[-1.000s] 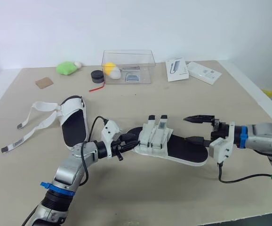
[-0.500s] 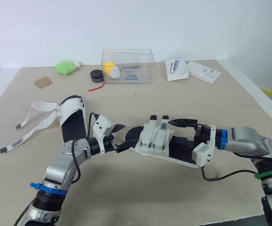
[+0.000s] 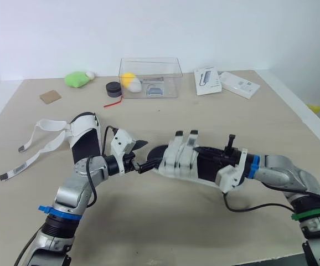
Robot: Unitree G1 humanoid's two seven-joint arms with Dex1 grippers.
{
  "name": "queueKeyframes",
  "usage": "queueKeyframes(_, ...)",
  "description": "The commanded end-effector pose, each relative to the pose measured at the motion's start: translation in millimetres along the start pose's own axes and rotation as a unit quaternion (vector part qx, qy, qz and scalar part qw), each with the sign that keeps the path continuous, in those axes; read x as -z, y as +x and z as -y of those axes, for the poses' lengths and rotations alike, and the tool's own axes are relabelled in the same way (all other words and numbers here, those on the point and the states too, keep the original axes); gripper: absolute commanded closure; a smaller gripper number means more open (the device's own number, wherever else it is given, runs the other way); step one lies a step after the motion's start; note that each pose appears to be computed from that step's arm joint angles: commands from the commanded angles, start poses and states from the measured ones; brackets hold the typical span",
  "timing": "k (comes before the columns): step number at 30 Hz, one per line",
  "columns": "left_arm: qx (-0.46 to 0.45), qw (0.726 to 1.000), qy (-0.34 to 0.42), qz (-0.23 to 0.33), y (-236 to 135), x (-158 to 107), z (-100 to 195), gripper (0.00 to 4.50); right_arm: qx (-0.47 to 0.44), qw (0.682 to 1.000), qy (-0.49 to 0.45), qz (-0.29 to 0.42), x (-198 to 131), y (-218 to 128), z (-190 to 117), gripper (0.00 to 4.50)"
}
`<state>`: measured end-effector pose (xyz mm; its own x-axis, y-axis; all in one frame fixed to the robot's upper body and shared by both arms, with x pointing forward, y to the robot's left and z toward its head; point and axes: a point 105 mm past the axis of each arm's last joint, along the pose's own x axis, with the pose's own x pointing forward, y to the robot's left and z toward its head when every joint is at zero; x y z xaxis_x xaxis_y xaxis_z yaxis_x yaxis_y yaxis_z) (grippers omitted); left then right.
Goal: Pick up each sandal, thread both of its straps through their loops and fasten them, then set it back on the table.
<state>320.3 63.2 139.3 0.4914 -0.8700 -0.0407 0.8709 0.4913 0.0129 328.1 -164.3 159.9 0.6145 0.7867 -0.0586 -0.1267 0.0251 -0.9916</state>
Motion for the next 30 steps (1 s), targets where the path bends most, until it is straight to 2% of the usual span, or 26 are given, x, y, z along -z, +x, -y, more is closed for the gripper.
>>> queueKeyframes(1,0.017,0.999,0.023,0.027,9,-19,2,0.00,0.120,0.984,-0.009,-0.128,40,-26,59,4.47)
queueKeyframes(3,0.021,0.999,0.024,0.029,11,-21,3,0.00,0.127,0.976,-0.005,-0.174,53,-33,61,4.47)
queueKeyframes(5,0.035,0.999,0.024,0.034,19,-23,7,0.00,0.169,0.936,0.007,-0.309,96,-69,74,4.47)
queueKeyframes(7,0.043,0.998,0.023,0.036,23,-25,9,0.00,0.182,0.902,0.012,-0.392,118,-95,78,4.47)
queueKeyframes(13,0.058,0.997,0.022,0.043,28,-26,13,0.00,0.117,0.859,0.038,-0.497,146,-120,50,4.47)
queueKeyframes(18,0.062,0.997,0.022,0.047,28,-27,16,0.00,0.061,0.854,0.069,-0.512,147,-125,29,4.47)
queueKeyframes(21,0.061,0.997,0.023,0.049,26,-28,17,0.00,0.048,0.859,0.125,-0.495,142,-129,27,3.37)
queueKeyframes(22,0.059,0.997,0.024,0.049,25,-28,17,0.00,0.049,0.861,0.145,-0.485,139,-130,29,2.88)
queueKeyframes(24,0.050,0.997,0.026,0.051,22,-29,14,0.00,0.044,0.865,0.187,-0.463,133,-137,37,2.17)
queueKeyframes(25,0.046,0.997,0.027,0.052,20,-30,13,0.00,0.040,0.866,0.207,-0.453,129,-140,41,1.59)
queueKeyframes(28,0.034,0.998,0.032,0.051,16,-31,9,0.00,0.031,0.864,0.268,-0.424,121,-148,50,0.28)
queueKeyframes(29,0.026,0.998,0.036,0.049,12,-32,6,0.00,0.033,0.861,0.308,-0.404,115,-150,54,0.07)
queueKeyframes(30,0.016,0.998,0.041,0.046,9,-32,4,0.00,0.036,0.859,0.346,-0.376,108,-149,59,0.07)
